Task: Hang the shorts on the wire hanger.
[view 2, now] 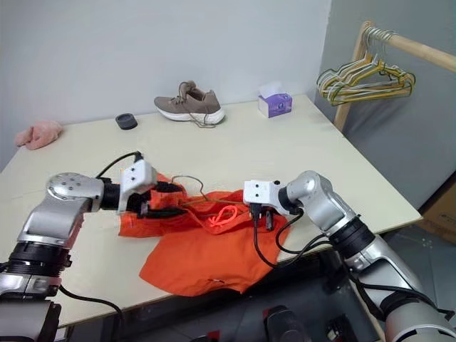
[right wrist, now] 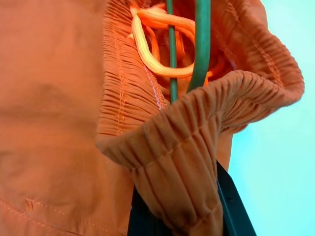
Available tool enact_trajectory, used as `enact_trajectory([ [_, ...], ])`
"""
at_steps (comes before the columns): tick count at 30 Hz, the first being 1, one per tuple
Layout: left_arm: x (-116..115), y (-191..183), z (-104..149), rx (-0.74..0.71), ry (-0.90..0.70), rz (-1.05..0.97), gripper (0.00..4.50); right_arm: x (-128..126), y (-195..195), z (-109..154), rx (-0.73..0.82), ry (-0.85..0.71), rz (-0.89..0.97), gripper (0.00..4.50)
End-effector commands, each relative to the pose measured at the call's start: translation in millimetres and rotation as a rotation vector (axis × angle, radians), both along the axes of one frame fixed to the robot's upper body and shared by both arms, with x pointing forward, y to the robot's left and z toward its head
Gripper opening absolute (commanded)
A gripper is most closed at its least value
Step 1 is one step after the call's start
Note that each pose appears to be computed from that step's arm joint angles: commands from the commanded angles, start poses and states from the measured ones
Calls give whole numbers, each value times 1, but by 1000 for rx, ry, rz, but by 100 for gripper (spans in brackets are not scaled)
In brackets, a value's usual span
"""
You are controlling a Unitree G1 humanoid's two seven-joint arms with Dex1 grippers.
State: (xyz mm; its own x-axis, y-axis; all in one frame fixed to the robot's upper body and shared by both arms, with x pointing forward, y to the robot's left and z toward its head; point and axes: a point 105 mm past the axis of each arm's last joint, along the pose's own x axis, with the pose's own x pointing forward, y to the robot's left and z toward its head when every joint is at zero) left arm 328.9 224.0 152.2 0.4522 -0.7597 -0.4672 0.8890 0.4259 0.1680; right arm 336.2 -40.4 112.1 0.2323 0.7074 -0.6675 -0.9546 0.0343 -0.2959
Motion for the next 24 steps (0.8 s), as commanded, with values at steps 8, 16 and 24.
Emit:
enact_trajectory([
  [8, -3, 80, 56, -115, -98, 287, 330, 13, -33, 24, 170, 98, -234, 0],
  [16, -15, 40, 43, -325, -47, 220, 330, 21, -102, 43, 327, 91, -597, 0],
  [24, -18, -41, 41, -445, -45, 50, 330, -6, -168, 40, 386, 126, -910, 0],
])
